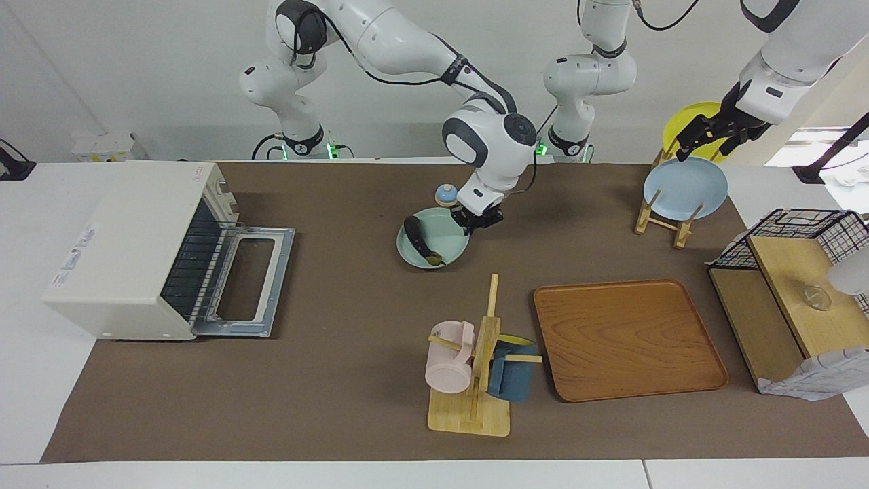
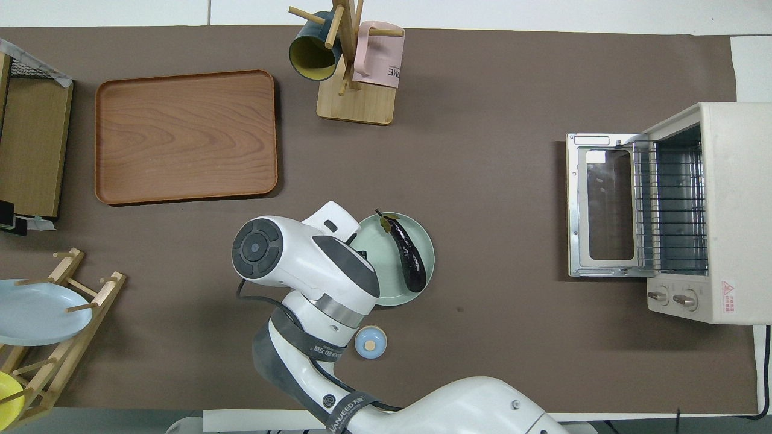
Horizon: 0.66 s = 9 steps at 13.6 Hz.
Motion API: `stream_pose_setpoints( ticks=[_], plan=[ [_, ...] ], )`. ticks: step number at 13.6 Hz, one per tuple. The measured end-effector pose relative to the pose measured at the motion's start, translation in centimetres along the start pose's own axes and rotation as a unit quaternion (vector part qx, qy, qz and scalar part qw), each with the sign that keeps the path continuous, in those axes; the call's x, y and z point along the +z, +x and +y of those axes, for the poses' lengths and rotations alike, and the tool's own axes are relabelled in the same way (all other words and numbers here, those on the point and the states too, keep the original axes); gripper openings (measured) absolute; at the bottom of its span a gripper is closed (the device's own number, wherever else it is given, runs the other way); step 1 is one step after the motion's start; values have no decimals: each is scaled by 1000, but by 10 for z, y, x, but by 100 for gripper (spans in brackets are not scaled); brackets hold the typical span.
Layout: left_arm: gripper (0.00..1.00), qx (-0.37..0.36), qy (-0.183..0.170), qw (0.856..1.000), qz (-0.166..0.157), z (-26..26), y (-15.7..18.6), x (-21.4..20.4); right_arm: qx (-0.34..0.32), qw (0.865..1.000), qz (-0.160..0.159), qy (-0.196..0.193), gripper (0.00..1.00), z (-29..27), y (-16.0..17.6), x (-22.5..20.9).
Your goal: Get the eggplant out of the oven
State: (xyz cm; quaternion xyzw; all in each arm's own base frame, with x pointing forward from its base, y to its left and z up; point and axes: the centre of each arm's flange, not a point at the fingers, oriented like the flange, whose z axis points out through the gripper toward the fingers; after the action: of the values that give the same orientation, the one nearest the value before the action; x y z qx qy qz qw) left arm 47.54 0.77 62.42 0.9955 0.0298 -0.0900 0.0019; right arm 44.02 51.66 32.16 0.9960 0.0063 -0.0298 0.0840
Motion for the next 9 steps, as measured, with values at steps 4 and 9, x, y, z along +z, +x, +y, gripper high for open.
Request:
stream_pose_setpoints(
  ticks=[4,9],
  plan=[
    [100,-34,4,999,-18,8,-24,42,30,999,-9,11,45,16,28,-58],
    [100,-95,-10,993,65,202,-46,162,0,998,-55,12,20,249,125,-67]
  ],
)
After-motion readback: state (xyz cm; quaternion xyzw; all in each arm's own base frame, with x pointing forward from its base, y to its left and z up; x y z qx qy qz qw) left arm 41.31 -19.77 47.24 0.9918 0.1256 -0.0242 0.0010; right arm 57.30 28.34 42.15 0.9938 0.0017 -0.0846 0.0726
